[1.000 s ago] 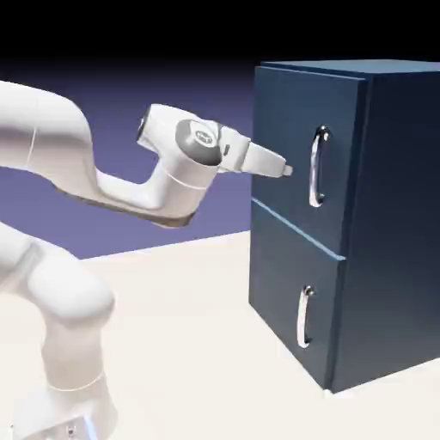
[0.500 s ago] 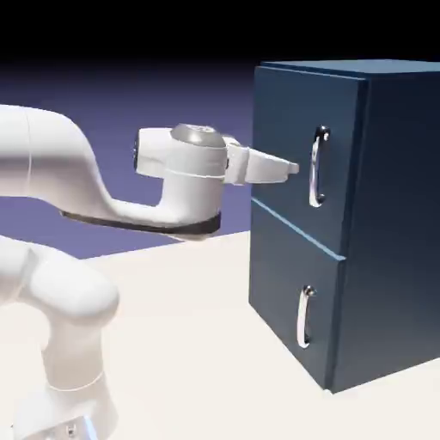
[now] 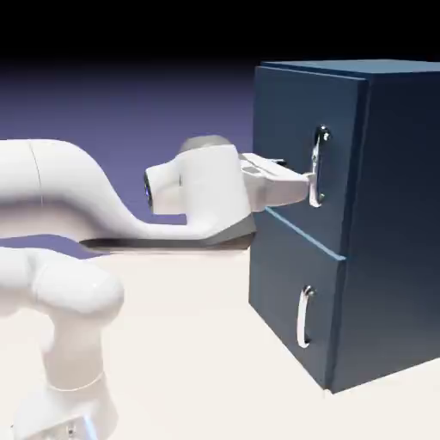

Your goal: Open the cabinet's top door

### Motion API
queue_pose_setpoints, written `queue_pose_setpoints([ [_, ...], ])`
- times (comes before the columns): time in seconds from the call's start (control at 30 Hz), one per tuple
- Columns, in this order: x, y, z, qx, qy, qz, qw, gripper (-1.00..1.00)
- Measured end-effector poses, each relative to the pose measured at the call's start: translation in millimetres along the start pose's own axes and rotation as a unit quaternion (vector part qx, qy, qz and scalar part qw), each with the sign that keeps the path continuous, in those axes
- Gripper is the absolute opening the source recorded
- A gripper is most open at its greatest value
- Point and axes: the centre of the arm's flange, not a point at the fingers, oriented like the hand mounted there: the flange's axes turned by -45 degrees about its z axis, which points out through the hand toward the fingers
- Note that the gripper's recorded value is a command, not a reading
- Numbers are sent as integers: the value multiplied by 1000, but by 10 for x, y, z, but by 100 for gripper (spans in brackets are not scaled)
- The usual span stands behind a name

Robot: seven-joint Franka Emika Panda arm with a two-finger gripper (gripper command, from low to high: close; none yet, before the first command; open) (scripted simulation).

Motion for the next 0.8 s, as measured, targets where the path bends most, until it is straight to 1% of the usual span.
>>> queue_pose_setpoints([
  [0.07,-2,-4,212,0,0,-1,1000,100],
  [0.1,-3,-9,292,0,0,-2,1000,-100],
  [0.17,-3,-9,292,0,0,-2,1000,-100],
  [0.8,-5,-640,-665,-161,1,-2,987,-100],
])
